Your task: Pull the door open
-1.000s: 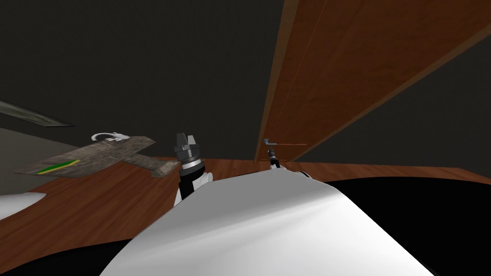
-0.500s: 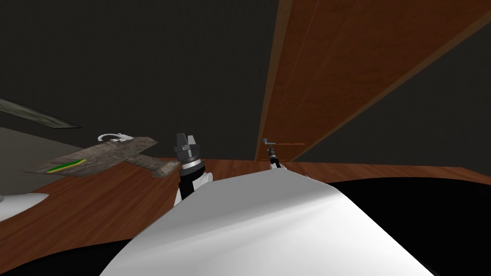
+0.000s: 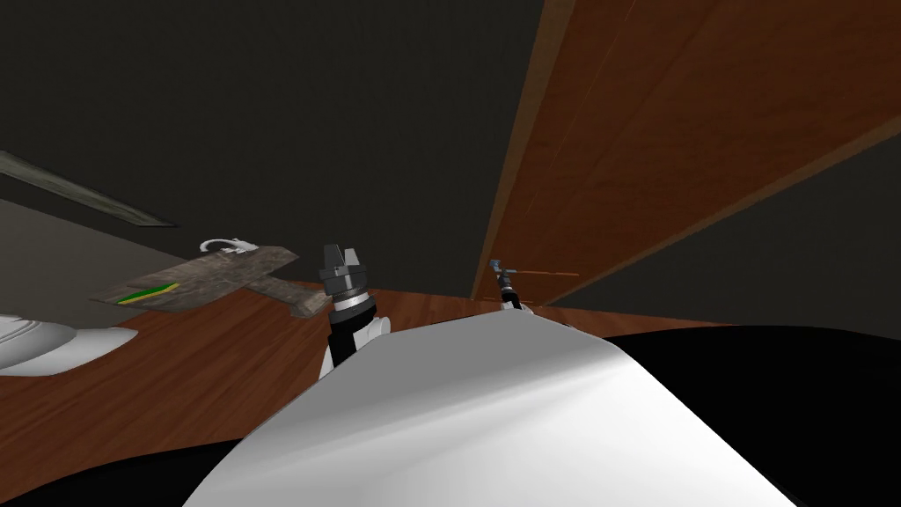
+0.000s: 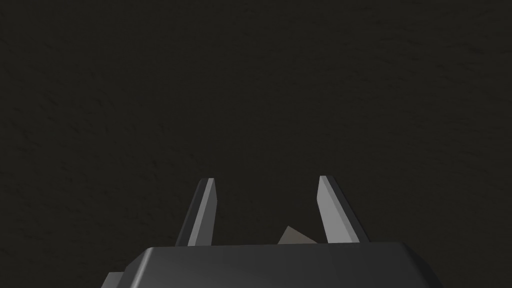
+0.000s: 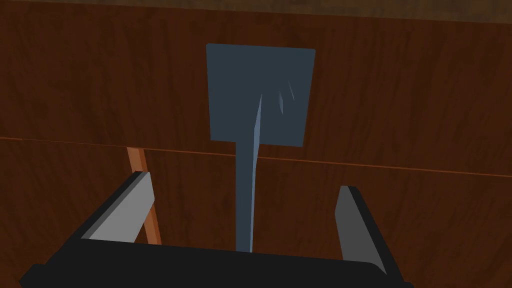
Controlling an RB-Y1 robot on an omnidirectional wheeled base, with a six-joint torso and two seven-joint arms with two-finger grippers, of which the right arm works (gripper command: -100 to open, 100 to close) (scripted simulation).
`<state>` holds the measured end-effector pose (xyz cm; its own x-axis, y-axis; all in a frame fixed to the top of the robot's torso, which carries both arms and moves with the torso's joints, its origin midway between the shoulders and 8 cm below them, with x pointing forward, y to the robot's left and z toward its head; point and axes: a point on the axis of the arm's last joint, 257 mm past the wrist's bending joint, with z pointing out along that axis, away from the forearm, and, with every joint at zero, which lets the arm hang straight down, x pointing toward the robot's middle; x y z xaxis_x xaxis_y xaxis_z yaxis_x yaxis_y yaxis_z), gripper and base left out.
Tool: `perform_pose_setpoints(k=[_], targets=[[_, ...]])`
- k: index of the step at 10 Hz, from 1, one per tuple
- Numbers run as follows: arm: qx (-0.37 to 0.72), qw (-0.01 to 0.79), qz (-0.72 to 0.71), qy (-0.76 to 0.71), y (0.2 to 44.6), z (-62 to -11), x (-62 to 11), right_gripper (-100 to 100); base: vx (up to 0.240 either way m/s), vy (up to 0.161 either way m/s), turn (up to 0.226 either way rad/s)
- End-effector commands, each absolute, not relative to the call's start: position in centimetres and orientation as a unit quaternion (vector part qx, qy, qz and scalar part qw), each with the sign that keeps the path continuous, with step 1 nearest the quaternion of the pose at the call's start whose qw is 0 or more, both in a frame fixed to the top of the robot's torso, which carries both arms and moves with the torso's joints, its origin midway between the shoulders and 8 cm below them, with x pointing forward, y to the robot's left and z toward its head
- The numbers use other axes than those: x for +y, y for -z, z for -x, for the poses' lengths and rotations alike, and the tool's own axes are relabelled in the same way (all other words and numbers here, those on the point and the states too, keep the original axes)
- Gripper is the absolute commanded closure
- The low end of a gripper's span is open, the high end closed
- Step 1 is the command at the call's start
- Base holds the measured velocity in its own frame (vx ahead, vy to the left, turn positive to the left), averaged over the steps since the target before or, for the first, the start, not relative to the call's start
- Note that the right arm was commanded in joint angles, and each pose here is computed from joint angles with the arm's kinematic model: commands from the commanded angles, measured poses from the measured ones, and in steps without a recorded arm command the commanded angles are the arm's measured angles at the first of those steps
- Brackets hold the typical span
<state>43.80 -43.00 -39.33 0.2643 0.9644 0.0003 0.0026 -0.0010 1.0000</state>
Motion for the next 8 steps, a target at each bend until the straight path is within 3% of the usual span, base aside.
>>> perform_pose_setpoints(k=[1, 2, 3, 8], targets=[[0.42, 0.569, -0.569, -0.419, 39.27, -42.53, -45.2, -100, 0.135, -0.019, 0.171], [0.425, 0.566, -0.567, -0.423, 39.4, -43.06, -44.27, -100, 0.084, -0.02, 0.048], [0.425, 0.566, -0.567, -0.423, 39.4, -43.06, -44.27, 100, -0.018, 0.003, -0.042], [0.425, 0.566, -0.567, -0.423, 39.4, -43.06, -44.27, 100, -0.013, 0.002, 0.001]])
